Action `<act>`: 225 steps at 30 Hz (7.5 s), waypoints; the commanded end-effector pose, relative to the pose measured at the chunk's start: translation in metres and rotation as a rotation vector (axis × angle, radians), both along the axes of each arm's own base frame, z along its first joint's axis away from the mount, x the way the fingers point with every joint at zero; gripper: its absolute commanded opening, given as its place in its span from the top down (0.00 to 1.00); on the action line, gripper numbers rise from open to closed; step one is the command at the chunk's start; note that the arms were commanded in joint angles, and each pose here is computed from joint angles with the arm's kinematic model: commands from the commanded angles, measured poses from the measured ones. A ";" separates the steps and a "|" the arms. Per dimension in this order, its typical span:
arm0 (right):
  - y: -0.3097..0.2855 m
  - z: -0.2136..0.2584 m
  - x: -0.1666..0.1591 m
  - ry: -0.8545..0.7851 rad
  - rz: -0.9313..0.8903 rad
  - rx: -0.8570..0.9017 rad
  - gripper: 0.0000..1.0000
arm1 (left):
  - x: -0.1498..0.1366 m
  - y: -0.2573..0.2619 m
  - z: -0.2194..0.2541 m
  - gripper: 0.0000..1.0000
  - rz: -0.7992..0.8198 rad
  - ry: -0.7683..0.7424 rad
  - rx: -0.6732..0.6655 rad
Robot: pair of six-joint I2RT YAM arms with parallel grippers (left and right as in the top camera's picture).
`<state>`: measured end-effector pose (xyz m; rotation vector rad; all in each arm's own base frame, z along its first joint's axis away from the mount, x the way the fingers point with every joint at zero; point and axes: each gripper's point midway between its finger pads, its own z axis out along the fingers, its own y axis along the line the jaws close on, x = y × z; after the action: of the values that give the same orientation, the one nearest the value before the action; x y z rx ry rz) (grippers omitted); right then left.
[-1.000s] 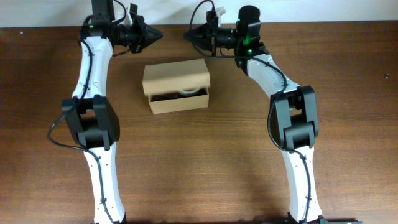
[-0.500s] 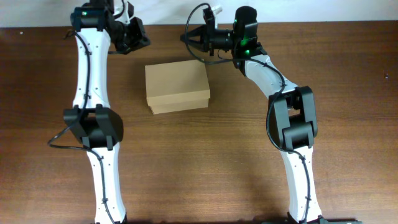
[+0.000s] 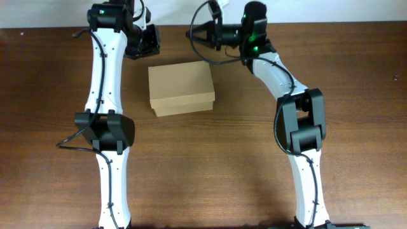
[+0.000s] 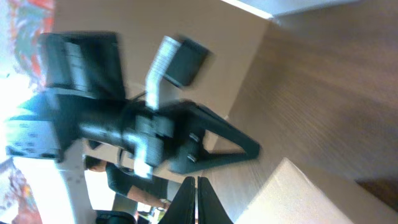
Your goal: Pack container
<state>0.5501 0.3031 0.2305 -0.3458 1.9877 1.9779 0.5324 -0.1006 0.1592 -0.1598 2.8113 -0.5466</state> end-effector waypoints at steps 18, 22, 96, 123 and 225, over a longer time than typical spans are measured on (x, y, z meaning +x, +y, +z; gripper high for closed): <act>-0.022 0.098 0.012 -0.045 -0.048 0.086 0.96 | -0.040 -0.019 -0.010 0.98 -0.108 0.113 0.122; -0.030 0.150 0.008 -0.050 -0.087 0.202 0.96 | -0.036 -0.020 -0.009 0.98 -0.107 0.096 0.119; -0.201 0.039 -0.009 -0.017 -0.612 -0.959 0.96 | -0.025 -0.020 -0.005 0.98 -0.102 0.044 0.121; -0.123 0.049 -0.110 -0.162 -0.345 -1.273 0.96 | -0.076 0.006 0.147 0.98 -0.096 -0.283 0.463; -0.260 0.261 -0.148 -0.487 -1.012 -1.080 0.01 | -0.068 0.203 0.198 0.00 0.338 -0.390 0.571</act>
<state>0.3984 0.0423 0.4946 0.0021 2.0322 0.1258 0.4647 0.0995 0.3599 -0.3481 2.3592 0.2613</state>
